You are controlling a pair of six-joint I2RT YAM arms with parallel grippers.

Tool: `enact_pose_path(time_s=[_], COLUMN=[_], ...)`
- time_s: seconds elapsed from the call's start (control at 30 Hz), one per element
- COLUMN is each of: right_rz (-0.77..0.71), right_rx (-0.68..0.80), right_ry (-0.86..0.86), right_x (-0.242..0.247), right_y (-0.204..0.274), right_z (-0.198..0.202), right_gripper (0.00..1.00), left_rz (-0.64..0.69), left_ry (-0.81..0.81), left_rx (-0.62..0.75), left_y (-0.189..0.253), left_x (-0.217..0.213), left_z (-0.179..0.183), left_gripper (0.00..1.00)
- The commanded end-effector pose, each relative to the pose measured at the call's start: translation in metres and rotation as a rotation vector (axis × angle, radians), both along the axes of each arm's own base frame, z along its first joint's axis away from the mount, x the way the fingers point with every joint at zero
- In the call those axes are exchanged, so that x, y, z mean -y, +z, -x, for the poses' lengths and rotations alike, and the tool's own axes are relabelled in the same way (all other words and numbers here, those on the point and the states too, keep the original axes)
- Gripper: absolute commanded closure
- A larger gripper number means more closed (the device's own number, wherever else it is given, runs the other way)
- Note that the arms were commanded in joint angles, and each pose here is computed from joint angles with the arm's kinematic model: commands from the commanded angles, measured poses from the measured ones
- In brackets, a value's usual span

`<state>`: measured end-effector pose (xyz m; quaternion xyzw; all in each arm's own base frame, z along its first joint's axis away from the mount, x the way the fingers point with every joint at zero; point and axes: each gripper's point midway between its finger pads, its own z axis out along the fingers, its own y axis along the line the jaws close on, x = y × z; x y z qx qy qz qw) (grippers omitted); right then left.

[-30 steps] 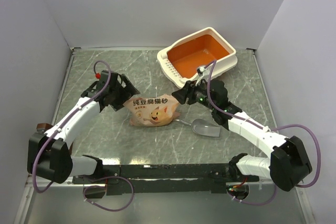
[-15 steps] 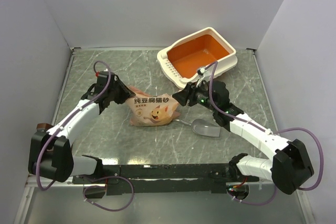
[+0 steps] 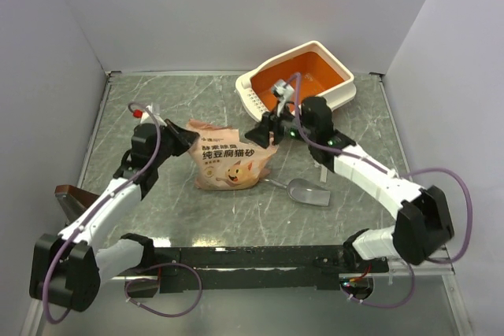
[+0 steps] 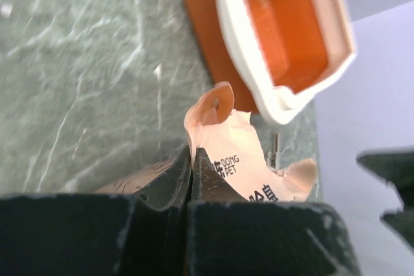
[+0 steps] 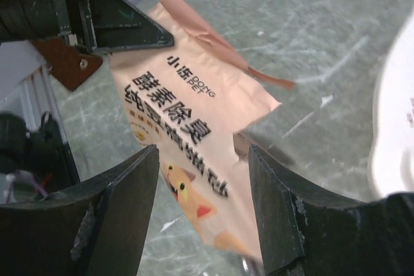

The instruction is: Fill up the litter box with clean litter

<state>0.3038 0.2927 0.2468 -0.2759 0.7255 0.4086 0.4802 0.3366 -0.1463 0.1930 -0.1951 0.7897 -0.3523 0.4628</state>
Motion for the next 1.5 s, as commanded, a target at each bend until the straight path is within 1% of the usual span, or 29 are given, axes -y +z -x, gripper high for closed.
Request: enact_pose_path(time_s=[0.0,0.03,0.07,0.1,0.13,0.17,0.2,0.23,0.27,0.3,0.33,0.37,0.4,0.47,0.57,0.7,0.8,1.03,1.13,1.2,1.23,1.27,1.3,1.37,1.4,1.43,1.47], right_rz=[0.079,0.087,0.132,0.128,0.145,0.141,0.149,0.161,0.166,0.176,0.186,0.204,0.222,0.248,0.260,0.277,0.282,0.322,0.344,0.351,0.356,0.366,0.384,0.401,0.394,0.390,0.418], right_rx=[0.200,0.213,0.220,0.264,0.258,0.312,0.318,0.309,0.347,0.339,0.333,0.362,0.352,0.376,0.403,0.447,0.444,0.431,0.396,0.365,0.353,0.338,0.300,0.280,0.297,0.316,0.338], right_ry=[0.226,0.282,0.323,0.353,0.398,0.474,0.507,0.536,0.574,0.590,0.610,0.636,0.647,0.656,0.679,0.692,0.716,0.780,0.799,0.826,0.838,0.857,0.869,0.867,0.835,0.804,0.744], right_x=[-0.025,-0.027,-0.027,-0.032,-0.036,-0.040,-0.041,-0.044,-0.045,-0.045,-0.047,-0.046,-0.045,-0.044,-0.045,-0.049,-0.058,-0.086,-0.091,-0.093,-0.092,-0.093,-0.089,-0.085,-0.090,-0.093,-0.089], right_y=[0.034,0.035,0.027,0.043,0.033,0.037,0.043,0.038,0.041,0.049,0.045,0.045,0.045,0.044,0.047,0.048,0.046,0.026,0.013,0.002,-0.001,-0.006,-0.013,-0.018,-0.013,-0.009,-0.005], right_z=[-0.006,-0.003,-0.001,-0.003,-0.004,0.002,0.005,0.003,0.004,0.006,0.005,0.004,0.004,0.002,0.004,0.003,0.000,0.003,0.004,0.011,0.014,0.018,0.023,0.027,0.024,0.021,0.017], right_gripper=[0.35,0.35,0.34,0.34,0.33,0.32,0.32,0.31,0.31,0.30,0.29,0.29,0.29,0.28,0.27,0.25,0.25,0.25,0.26,0.31,0.42,0.92,1.00,1.00,1.00,1.00,1.00], left_rz=[0.069,0.077,0.079,0.084,0.101,0.101,0.109,0.117,0.130,0.137,0.143,0.150,0.155,0.162,0.155,0.126,0.124,0.112,0.104,0.097,0.096,0.095,0.090,0.093,0.096,0.096,0.040], left_ry=[-0.030,-0.036,-0.047,-0.060,-0.077,-0.094,-0.108,-0.137,-0.161,-0.188,-0.239,-0.266,-0.301,-0.387,-0.477,-0.543,-0.599,-0.615,-0.621,-0.609,-0.604,-0.601,-0.599,-0.578,-0.543,-0.429,-0.351], left_rx=[0.407,0.479,0.495,0.518,0.578,0.579,0.602,0.614,0.651,0.666,0.676,0.710,0.724,0.770,0.799,0.827,0.844,0.879,0.878,0.881,0.890,0.890,0.894,0.885,0.904,0.860,0.693], left_y=[0.084,0.096,0.092,0.093,0.104,0.096,0.099,0.098,0.101,0.102,0.101,0.106,0.107,0.114,0.116,0.117,0.117,0.117,0.117,0.116,0.118,0.118,0.118,0.120,0.131,0.136,0.109], left_x=[0.002,0.002,0.002,0.004,0.006,0.008,0.010,0.014,0.018,0.021,0.028,0.032,0.036,0.046,0.055,0.060,0.063,0.060,0.061,0.059,0.058,0.058,0.057,0.055,0.051,0.041,0.033], left_z=[0.003,0.006,0.010,0.013,0.017,0.020,0.022,0.025,0.028,0.030,0.035,0.038,0.041,0.052,0.063,0.074,0.087,0.102,0.104,0.104,0.106,0.106,0.106,0.105,0.106,0.089,0.069], left_gripper=[0.99,0.99,0.99,0.99,0.99,0.99,0.99,0.99,0.99,0.99,0.99,0.99,0.99,0.99,0.99,0.99,0.99,0.99,0.99,0.99,0.99,0.99,0.99,0.99,0.97,0.91,0.71])
